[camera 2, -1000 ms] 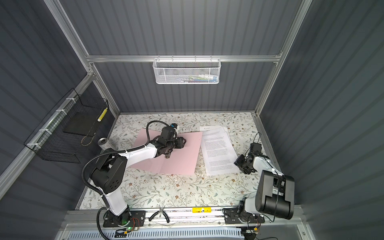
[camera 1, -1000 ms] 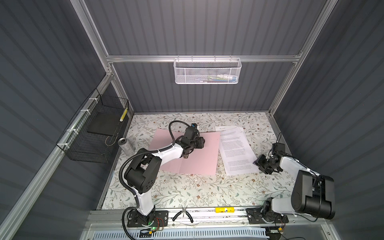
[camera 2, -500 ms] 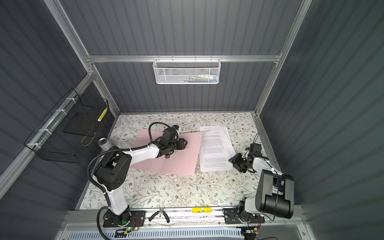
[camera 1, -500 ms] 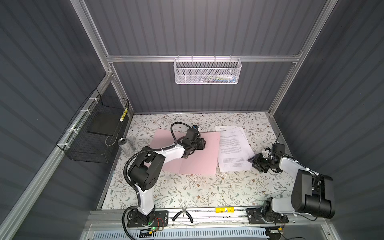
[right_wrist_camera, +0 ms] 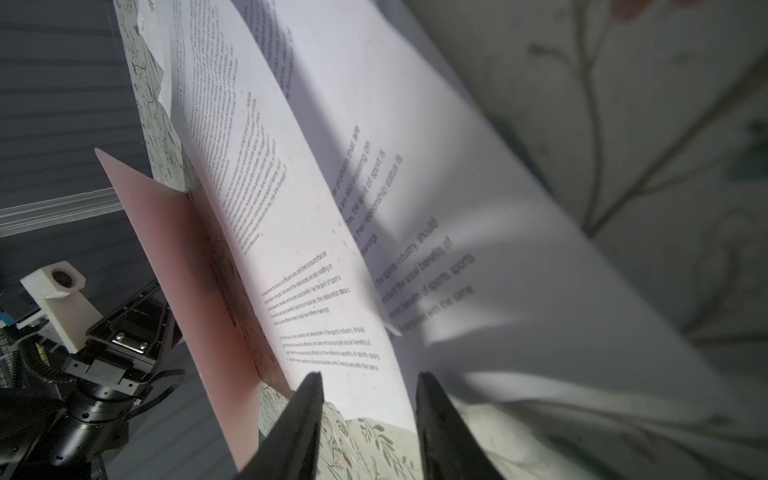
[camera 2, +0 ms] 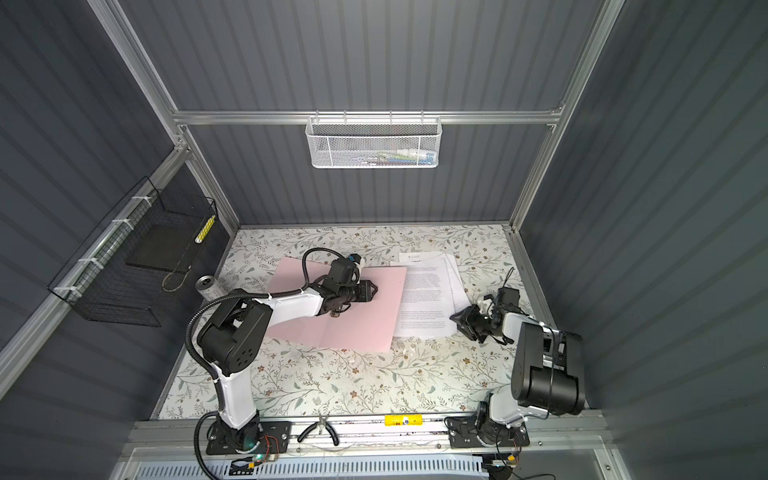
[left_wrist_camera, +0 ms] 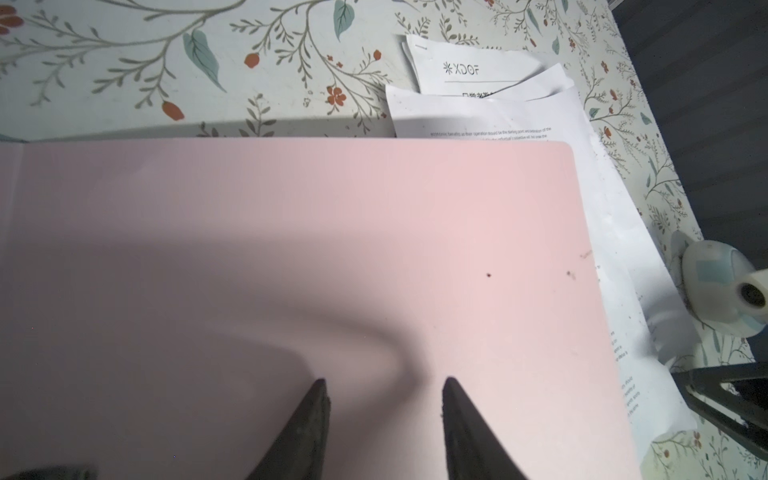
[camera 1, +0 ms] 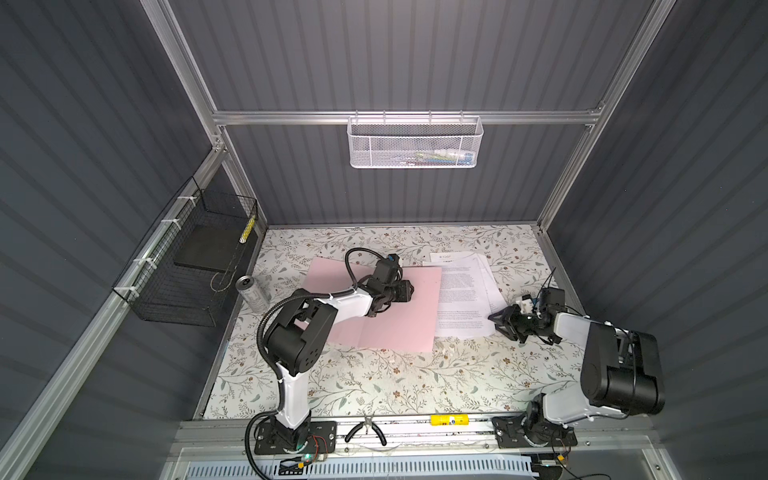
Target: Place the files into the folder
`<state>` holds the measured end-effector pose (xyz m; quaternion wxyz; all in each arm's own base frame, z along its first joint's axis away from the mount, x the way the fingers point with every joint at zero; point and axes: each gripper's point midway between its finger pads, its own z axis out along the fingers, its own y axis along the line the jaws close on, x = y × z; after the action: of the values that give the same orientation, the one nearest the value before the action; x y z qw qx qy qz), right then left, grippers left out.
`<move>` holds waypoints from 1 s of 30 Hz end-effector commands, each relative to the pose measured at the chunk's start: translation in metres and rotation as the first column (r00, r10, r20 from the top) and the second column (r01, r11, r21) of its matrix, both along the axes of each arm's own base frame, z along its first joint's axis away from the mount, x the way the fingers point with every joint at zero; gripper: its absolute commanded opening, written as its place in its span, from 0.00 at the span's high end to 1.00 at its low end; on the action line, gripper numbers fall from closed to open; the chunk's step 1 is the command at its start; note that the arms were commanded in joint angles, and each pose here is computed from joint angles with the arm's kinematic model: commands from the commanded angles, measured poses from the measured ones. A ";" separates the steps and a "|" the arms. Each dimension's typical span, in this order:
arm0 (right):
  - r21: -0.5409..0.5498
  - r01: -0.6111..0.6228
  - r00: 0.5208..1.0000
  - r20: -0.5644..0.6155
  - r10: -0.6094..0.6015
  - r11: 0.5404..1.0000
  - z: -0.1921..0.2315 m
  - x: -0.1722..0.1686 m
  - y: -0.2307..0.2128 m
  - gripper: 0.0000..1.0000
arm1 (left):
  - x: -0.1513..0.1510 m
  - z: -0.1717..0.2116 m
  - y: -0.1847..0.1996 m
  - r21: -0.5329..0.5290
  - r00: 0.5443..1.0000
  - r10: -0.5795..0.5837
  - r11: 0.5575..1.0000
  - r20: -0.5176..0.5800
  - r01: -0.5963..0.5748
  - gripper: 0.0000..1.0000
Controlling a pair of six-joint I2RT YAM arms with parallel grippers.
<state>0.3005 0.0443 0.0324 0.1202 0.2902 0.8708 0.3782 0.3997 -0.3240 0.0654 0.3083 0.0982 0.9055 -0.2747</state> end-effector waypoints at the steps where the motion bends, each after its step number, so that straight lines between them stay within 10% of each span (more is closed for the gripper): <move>1: 0.022 -0.032 0.998 0.045 0.031 0.999 0.011 0.017 0.007 0.60 | 0.003 -0.004 -0.011 -0.019 1.000 -0.022 1.000 -0.010 0.021 0.54; 30: 0.071 -0.161 0.984 0.085 0.155 0.984 -0.003 0.093 0.042 0.69 | 0.006 -0.040 -0.016 0.000 0.997 -0.035 0.999 -0.066 0.035 0.71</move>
<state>0.3897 0.0777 0.0277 0.1164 0.2251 0.8716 0.4196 0.4068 -0.3363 0.0348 0.2862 0.1007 0.9102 -0.2818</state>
